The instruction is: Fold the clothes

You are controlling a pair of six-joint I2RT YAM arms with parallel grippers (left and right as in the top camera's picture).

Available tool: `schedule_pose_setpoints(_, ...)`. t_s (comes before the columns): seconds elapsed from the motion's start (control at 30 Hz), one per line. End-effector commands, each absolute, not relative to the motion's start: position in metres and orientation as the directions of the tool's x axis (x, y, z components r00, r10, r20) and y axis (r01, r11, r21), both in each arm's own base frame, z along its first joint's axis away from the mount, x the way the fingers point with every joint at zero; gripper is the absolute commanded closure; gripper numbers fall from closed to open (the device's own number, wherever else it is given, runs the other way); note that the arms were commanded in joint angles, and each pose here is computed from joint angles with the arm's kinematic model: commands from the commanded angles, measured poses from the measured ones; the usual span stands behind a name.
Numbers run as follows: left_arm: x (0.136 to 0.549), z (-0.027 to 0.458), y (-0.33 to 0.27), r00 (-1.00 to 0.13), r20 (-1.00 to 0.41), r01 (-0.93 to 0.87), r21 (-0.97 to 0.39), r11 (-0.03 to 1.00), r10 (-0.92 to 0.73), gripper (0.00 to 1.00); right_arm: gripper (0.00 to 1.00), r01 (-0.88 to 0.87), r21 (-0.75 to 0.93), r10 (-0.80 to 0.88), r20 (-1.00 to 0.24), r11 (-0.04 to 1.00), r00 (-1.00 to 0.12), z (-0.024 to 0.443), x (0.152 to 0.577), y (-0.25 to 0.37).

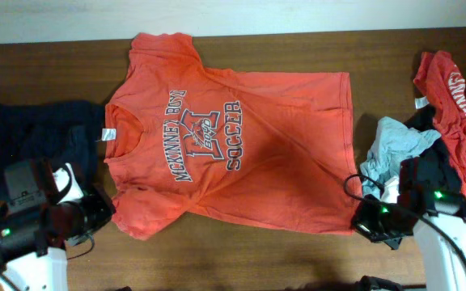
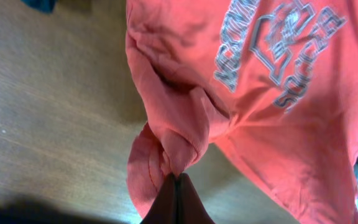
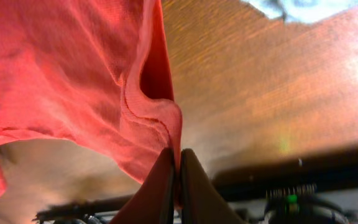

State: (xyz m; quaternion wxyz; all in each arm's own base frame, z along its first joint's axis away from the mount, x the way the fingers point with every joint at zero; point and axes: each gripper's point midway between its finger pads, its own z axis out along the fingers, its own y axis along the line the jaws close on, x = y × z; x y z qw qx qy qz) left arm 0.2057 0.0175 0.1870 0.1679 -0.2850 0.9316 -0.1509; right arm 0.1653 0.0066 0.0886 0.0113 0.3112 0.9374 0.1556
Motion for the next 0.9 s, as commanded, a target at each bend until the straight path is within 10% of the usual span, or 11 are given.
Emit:
schedule_pose_setpoints(0.0,0.206,0.223,0.025,-0.759,-0.327,-0.452,-0.357,0.817,-0.563,1.00,0.96,0.580,0.297,0.603,0.016,0.759,-0.797,0.109,0.165,0.002)
schedule_pose_setpoints(0.87,0.367,0.205,0.040,-0.724,-0.431,-0.287,-0.521,0.804,-0.538,1.00,0.96,0.419,0.575,0.565,-0.094,0.703,-0.820,0.097,0.334,-0.005)
